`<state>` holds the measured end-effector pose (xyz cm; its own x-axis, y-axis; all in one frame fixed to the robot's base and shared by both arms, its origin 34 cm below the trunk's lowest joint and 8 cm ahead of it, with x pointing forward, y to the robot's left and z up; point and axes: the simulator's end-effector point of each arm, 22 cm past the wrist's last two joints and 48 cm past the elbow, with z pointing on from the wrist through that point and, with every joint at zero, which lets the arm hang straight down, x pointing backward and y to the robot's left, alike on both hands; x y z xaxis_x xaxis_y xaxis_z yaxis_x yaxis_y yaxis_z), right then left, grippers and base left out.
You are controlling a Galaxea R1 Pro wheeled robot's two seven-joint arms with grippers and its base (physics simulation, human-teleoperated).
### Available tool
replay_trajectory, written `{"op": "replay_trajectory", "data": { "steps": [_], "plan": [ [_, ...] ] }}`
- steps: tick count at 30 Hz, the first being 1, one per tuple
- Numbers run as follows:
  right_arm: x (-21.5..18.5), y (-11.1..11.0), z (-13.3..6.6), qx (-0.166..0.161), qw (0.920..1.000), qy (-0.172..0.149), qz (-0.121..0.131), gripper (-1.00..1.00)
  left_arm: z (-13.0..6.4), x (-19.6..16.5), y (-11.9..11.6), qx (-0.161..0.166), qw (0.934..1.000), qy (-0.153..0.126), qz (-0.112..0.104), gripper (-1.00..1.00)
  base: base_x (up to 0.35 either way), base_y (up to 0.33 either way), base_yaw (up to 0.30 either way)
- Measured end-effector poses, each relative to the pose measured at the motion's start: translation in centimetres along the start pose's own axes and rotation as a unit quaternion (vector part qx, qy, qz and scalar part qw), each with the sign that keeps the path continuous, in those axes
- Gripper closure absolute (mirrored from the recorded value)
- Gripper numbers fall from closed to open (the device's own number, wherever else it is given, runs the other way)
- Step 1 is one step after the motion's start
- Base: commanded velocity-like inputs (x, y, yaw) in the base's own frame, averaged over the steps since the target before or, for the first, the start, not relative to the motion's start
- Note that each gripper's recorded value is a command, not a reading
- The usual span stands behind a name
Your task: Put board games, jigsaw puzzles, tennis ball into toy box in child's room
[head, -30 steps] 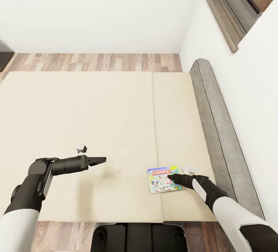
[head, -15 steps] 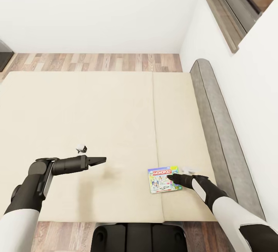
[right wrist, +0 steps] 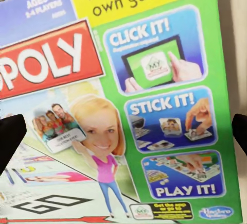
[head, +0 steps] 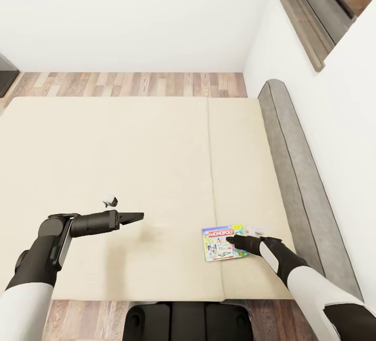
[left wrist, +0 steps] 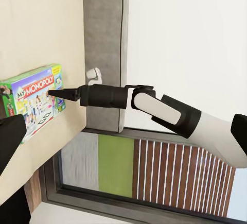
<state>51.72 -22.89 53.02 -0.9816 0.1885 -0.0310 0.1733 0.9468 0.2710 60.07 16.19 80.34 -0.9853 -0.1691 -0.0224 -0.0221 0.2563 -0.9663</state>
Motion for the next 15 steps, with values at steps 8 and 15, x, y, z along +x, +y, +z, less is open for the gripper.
{"op": "replay_trajectory", "data": {
  "steps": [8, 15],
  "plan": [
    [0.00, 0.05, 0.01, 0.000, 1.0000, 0.000, 0.000, -1.00, -0.01, -0.02, 0.00, 0.000, 1.0000, 0.000, 0.000, -1.00, 0.000, 0.028, 0.000],
    [-0.01, 0.06, 0.01, -0.001, 1.0000, 0.000, 0.000, -1.00, -0.02, -0.02, 0.01, 0.000, 1.0000, 0.000, 0.000, -1.00, 0.000, 0.043, 0.000]
  ]
}}
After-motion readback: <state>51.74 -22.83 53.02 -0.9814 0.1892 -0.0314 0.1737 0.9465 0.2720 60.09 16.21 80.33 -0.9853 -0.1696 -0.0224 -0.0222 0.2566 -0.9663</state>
